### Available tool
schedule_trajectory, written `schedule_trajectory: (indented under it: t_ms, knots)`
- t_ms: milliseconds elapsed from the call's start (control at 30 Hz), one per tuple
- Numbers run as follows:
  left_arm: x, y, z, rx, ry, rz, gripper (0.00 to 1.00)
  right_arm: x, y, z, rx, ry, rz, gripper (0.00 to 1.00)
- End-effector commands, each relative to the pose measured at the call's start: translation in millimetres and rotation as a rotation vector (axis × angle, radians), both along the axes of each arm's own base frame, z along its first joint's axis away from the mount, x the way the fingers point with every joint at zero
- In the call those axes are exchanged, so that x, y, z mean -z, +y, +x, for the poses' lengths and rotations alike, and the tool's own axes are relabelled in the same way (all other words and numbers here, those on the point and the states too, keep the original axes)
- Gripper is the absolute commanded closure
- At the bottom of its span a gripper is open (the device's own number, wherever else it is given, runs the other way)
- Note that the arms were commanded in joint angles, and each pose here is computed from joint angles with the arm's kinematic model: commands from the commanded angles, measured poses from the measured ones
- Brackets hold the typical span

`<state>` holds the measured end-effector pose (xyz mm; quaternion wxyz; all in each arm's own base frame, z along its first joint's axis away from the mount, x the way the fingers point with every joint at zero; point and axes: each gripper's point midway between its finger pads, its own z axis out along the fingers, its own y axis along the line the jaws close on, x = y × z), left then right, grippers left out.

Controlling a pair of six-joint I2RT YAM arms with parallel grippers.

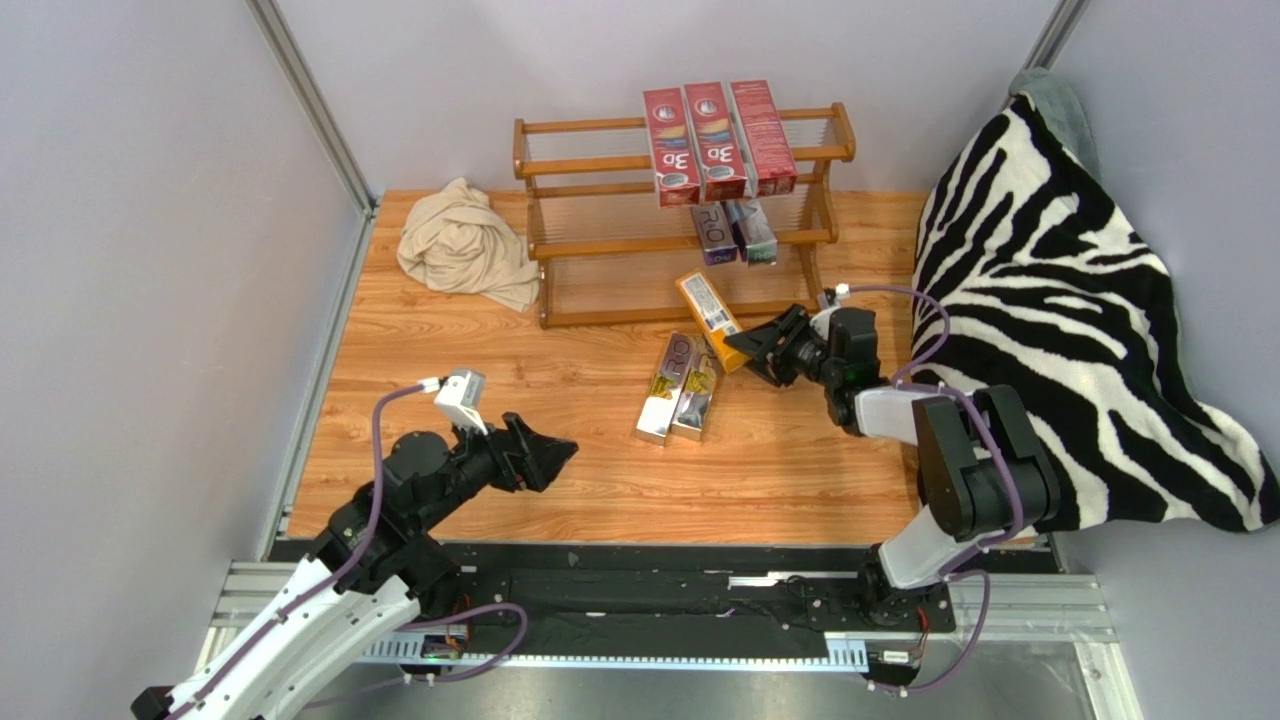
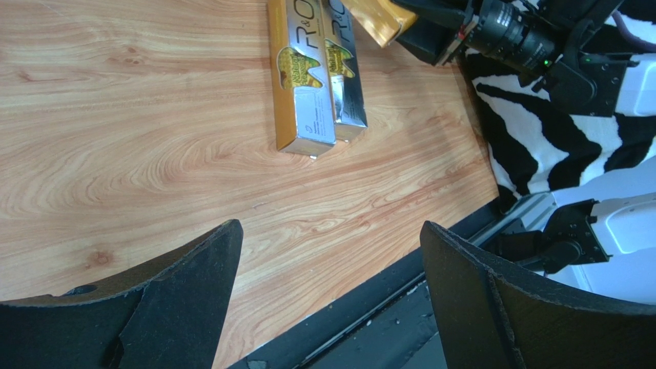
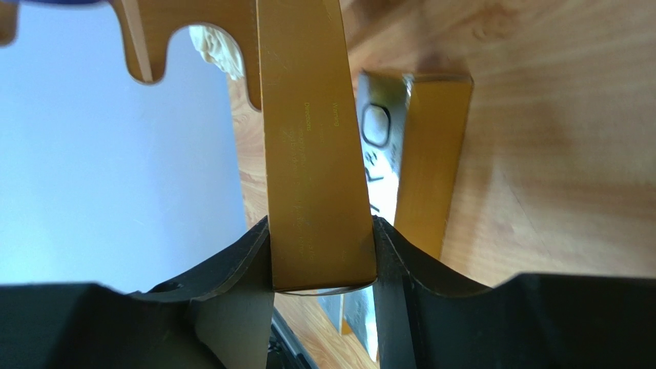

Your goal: Place and organize the toothpastes onto the shelf

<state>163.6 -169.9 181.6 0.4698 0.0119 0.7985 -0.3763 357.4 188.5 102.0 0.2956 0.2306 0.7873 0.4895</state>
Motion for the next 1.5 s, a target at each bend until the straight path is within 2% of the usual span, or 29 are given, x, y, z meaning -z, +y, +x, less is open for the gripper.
schedule_trajectory:
  t_ms: [0, 267, 600, 867, 1067, 1367, 1467]
  knots:
    - [-4.9, -2.4, -1.1, 0.008, -0.018, -0.033, 0.06, -48.6, 3.6, 32.3, -0.014, -0.142, 0.089, 0.79]
    - [-3.2, -2.7, -1.4, 0.01, -0.025, -0.042, 0.06, -41.4, -9.1, 76.1, 0.118, -0.117, 0.182, 0.79]
    - [-2.1, -5.0, -5.2, 0.03, -0.023, -0.06, 0.06, -41.3, -14.4, 116.1, 0.218, -0.165, 0.382, 0.79]
    - [0.4, -6.4, -6.1, 0.039, -0.022, -0.059, 0.07, -29.1, -19.0, 131.1, 0.272, -0.163, 0.369, 0.79]
    - [-0.3, -10.8, -4.7, 0.049, -0.032, -0.083, 0.07, -14.4, -23.7, 140.6, 0.326, -0.096, 0.309, 0.77]
    - [0.0, -13.2, -7.0, 0.062, -0.023, -0.101, 0.08, 1.6, -16.7, 142.2, 0.353, -0.07, 0.283, 0.66]
    - [0.5, -12.6, -7.7, 0.062, -0.025, -0.102, 0.08, 8.3, -12.4, 140.5, 0.346, -0.038, 0.254, 0.58]
